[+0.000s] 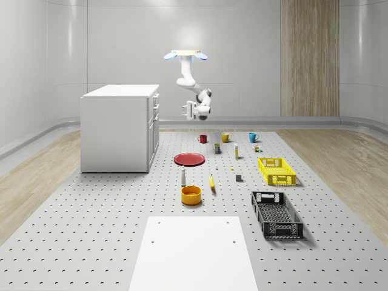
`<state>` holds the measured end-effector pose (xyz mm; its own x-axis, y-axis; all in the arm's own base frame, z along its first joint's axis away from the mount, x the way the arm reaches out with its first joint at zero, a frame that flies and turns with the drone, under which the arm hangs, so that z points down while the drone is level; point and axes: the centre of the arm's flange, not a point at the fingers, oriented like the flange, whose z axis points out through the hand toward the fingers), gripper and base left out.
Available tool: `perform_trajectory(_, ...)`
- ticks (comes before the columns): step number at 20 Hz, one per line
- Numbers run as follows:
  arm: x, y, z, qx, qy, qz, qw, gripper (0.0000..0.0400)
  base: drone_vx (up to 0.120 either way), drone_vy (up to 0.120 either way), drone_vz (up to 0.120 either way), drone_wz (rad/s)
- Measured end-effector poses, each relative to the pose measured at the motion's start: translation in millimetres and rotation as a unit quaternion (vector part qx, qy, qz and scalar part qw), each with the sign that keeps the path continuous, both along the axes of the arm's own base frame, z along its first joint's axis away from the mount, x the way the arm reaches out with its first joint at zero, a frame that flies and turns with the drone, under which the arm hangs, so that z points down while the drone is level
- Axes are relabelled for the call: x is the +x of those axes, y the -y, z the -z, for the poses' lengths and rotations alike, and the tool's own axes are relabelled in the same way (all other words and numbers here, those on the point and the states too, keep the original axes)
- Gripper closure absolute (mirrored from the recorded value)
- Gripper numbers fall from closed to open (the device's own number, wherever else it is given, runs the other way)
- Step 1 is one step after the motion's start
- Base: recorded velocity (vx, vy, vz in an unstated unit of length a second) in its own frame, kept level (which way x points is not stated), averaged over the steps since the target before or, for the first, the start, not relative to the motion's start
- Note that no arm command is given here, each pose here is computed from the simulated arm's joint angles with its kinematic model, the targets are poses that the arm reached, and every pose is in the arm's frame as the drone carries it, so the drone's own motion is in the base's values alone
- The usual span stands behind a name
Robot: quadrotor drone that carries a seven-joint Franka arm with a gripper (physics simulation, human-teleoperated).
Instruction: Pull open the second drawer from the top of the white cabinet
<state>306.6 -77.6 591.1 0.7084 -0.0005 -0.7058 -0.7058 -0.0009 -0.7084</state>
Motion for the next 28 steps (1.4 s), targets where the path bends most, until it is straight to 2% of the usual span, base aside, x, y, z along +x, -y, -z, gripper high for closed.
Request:
perform_trajectory(20, -0.6, -106.1, 1.1, 0.0, 0.0002, 0.0, 1.0, 0.01, 0.0, 0.0, 0.0, 0.0)
perform_trajectory(28, -0.3, -130.1, 21.6, 0.0, 0.0002, 0.0, 1.0, 0.01, 0.0, 0.0, 0.0, 0.0)
